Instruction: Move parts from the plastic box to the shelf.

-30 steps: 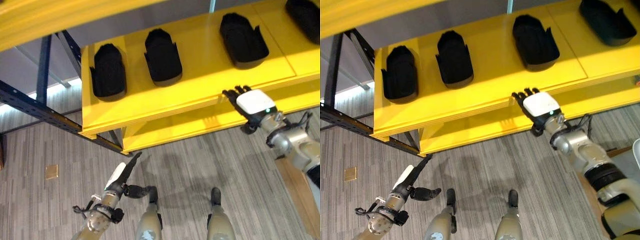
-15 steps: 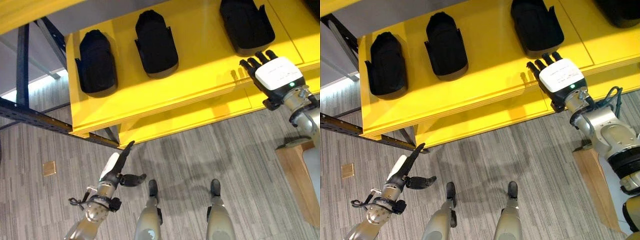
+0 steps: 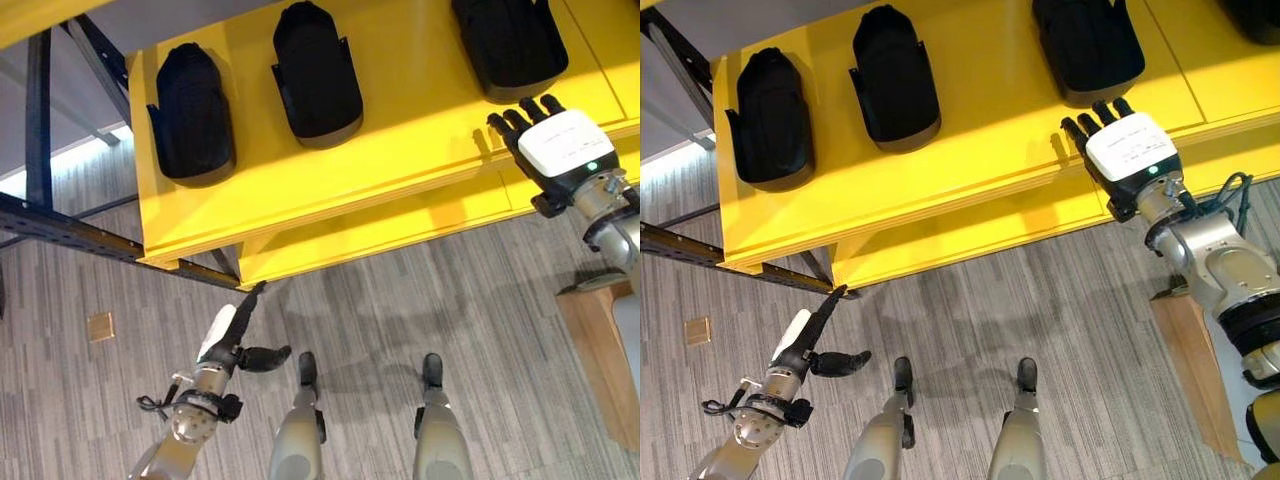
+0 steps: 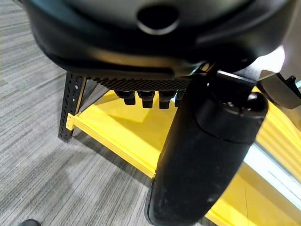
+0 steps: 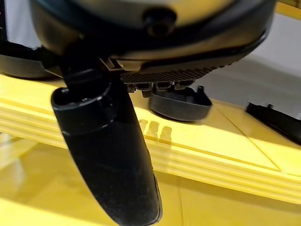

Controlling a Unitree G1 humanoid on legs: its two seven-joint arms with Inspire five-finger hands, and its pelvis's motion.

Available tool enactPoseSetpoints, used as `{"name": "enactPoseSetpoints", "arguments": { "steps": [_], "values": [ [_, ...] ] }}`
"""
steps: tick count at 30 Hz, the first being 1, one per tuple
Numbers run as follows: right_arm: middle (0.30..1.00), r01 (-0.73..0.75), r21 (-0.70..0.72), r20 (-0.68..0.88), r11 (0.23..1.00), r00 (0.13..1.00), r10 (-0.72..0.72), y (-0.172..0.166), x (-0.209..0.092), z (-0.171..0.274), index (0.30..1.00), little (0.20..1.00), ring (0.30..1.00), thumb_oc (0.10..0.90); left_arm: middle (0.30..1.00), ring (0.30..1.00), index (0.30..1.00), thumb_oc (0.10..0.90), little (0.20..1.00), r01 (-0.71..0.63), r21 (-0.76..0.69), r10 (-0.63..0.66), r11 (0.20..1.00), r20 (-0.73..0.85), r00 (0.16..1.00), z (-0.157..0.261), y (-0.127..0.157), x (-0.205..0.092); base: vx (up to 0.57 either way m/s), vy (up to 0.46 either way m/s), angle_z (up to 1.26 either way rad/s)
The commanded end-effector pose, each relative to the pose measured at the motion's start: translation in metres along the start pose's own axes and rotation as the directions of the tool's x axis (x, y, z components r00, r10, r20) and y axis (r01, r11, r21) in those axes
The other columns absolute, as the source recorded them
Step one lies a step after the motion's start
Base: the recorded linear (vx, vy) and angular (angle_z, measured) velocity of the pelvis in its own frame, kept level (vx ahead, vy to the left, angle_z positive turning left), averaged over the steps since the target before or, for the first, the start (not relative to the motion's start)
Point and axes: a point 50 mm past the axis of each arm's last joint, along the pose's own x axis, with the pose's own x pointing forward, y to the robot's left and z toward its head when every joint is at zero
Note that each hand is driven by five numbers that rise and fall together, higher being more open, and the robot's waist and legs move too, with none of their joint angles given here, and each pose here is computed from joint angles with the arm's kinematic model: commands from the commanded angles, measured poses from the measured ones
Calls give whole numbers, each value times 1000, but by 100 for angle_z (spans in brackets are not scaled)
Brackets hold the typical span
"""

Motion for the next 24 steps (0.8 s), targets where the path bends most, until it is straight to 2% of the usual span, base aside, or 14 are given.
{"name": "enactPoseSetpoints", "arguments": {
  "steps": [1,12,24],
  "values": [
    [1000,271,-15,-100,962,957,-271,-70,13,-28,1000,1000,1000,900,1000,1000,1000,900,1000,-110,2,109,994,104,989,14,25,-2,0,0,0],
    [1000,301,16,-224,954,931,-290,-75,15,-51,1000,1000,1000,900,1000,1000,1000,900,1000,-147,-26,149,989,102,984,14,29,-2,-1,0,0],
    [1000,301,92,-330,949,909,-256,-65,16,-64,1000,1000,1000,900,1000,1000,1000,900,1000,-172,-41,176,984,97,980,13,31,-2,-1,-1,0]
  ]
}}
